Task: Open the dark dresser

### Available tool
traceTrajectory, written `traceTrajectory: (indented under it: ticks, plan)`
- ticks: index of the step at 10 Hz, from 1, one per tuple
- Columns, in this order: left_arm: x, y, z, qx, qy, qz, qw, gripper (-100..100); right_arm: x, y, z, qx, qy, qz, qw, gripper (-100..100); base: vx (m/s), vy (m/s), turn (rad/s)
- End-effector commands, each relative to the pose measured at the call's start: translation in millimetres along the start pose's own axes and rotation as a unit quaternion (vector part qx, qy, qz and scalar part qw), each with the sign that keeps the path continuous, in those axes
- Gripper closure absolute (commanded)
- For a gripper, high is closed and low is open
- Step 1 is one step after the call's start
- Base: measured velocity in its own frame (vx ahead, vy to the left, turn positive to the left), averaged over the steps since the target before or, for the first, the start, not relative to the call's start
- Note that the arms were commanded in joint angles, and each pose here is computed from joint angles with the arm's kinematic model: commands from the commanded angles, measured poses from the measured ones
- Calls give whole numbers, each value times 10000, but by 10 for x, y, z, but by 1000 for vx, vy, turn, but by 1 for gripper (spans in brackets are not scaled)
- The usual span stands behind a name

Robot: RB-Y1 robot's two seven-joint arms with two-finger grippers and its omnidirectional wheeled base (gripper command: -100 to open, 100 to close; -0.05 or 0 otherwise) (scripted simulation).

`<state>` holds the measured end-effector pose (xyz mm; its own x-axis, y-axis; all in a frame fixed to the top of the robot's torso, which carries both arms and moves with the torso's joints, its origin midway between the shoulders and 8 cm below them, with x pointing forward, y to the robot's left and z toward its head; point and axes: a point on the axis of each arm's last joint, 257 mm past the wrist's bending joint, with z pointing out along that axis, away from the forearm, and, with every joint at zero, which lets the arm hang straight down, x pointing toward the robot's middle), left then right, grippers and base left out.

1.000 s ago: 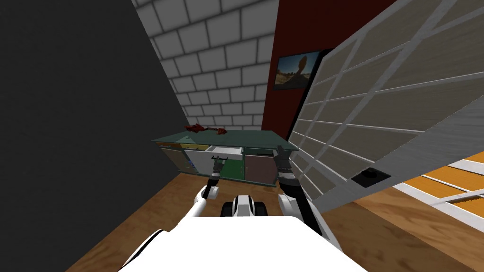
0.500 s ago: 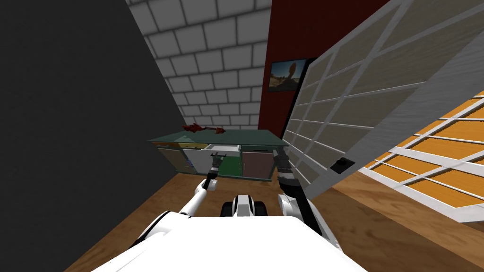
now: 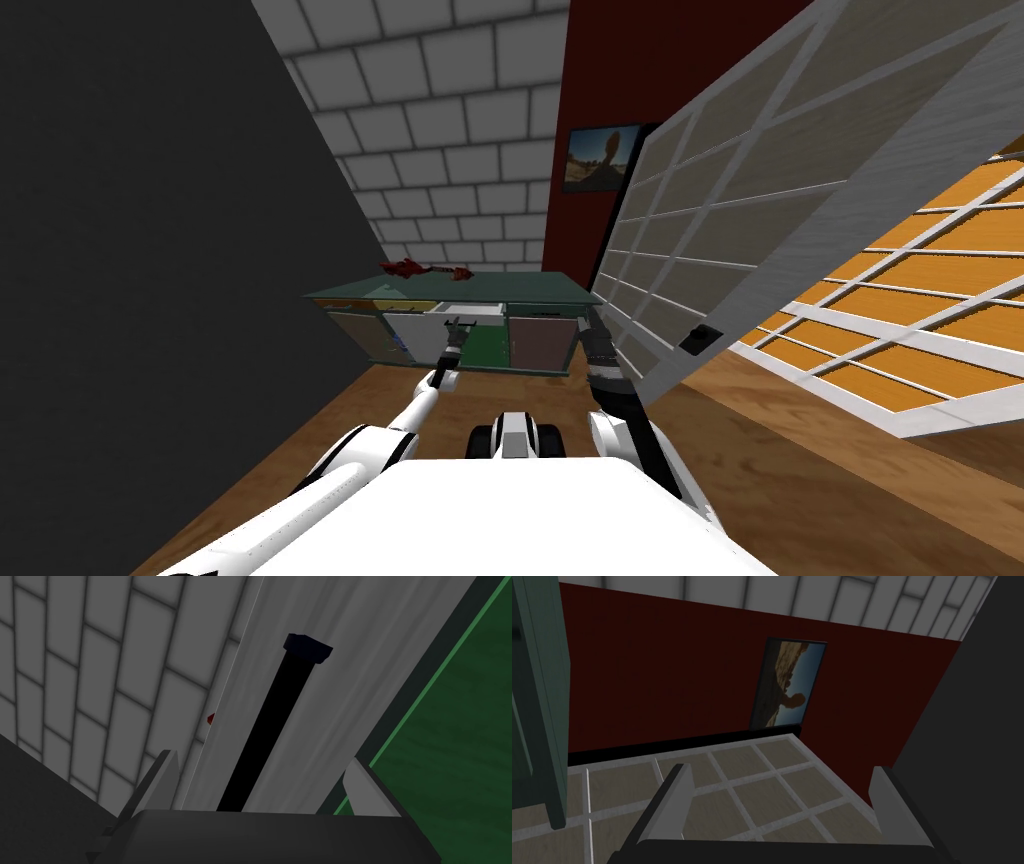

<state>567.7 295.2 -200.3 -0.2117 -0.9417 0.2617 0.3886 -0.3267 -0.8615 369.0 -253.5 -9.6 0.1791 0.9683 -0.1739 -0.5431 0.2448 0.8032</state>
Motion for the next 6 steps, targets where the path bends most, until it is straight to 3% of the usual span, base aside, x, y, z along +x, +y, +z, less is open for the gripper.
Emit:
traceTrajectory:
  ticks: [1, 3, 4, 6]
  plan:
    - [-49, -183, 180, 204, 28, 9, 9998, -100, 0, 0, 0, 0, 0, 0, 10000, 0, -44, -11, -41]
    - [-49, -183, 180, 204, 28, 9, 9998, -100, 0, 0, 0, 0, 0, 0, 10000, 0, -15, -7, 3]
    - [-124, -226, 266, 214, -35, 11, 9998, -100, 0, 0, 0, 0, 0, 0, 10000, 0, -36, -8, -59]
    - [-145, -196, 254, 171, -63, 15, 9998, -100, 0, 0, 0, 0, 0, 0, 10000, 0, -38, -4, -17]
